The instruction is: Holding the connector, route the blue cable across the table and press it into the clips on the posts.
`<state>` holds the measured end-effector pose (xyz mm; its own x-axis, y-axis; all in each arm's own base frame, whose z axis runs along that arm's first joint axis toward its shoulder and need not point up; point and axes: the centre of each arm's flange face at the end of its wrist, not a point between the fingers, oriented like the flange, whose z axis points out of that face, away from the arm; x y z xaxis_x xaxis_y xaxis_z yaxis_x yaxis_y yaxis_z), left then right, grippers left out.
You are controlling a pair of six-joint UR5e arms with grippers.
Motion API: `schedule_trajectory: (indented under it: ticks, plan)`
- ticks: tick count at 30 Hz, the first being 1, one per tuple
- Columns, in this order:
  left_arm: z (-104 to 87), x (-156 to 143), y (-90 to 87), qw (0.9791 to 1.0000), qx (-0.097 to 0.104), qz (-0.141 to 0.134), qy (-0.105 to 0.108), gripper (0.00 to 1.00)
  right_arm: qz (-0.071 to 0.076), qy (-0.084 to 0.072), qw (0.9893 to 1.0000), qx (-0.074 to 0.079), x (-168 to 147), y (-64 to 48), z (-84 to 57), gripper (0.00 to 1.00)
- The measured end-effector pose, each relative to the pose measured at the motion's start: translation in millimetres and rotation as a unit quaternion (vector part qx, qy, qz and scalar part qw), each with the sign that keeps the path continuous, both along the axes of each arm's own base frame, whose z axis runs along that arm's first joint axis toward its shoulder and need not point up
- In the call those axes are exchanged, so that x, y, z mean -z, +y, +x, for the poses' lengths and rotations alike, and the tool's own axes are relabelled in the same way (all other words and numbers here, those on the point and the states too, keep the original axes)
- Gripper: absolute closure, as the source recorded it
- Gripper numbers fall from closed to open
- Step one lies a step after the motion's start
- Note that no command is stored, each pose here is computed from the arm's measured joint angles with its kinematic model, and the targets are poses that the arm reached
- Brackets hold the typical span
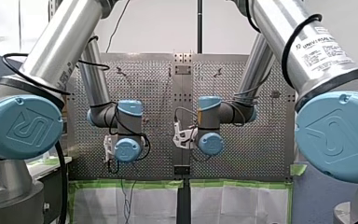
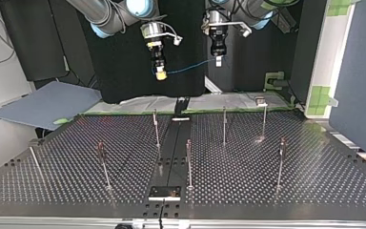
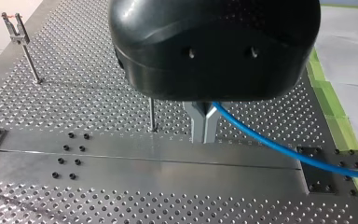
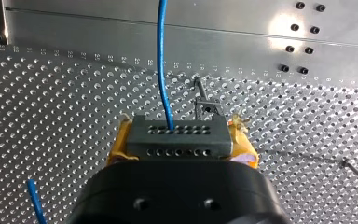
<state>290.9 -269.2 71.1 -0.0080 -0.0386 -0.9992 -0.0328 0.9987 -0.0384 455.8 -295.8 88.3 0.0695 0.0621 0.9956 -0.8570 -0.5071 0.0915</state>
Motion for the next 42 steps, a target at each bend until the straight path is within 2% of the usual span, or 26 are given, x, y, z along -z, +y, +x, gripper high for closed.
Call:
schedule_trajectory:
  ticks: [8,11,17,20,26,34,36,42]
  plan:
    - [0.0,0.0,0.0,1.0000,0.000,0.000,0.000,1.00,0.000,0.002,1.0000,-0.001,0.7,0.6,1.1,1.00]
    - [0.0,0.0,0.0,1.0000,0.000,0.000,0.000,1.00,0.004,0.011,0.9999,-0.006,6.2,1.5,6.6,1.00]
    - [0.0,0.0,0.0,1.0000,0.000,0.000,0.000,1.00,0.022,0.032,0.9992,-0.009,25.1,-5.7,17.9,1.00]
    - [0.0,0.0,0.0,1.0000,0.000,0.000,0.000,1.00,0.035,0.046,0.9983,-0.009,37.4,-7.2,19.6,1.00]
    - [0.0,0.0,0.0,1.0000,0.000,0.000,0.000,1.00,0.061,0.072,0.9955,-0.010,51.5,-3.1,15.6,1.00]
    - [-2.0,-2.8,3.7,1.0000,-0.002,-0.004,-0.003,1.00,0.088,0.101,0.9909,-0.011,57.9,3.4,10.1,1.00]
    - [-5.6,-5.6,5.9,1.0000,-0.002,-0.007,-0.003,1.00,0.091,0.103,0.9905,-0.012,54.6,3.4,12.9,1.00]
    - [-6.3,-19.3,10.1,0.9997,-0.006,-0.024,-0.008,1.00,0.097,0.083,0.9914,-0.027,30.9,4.1,24.1,1.00]
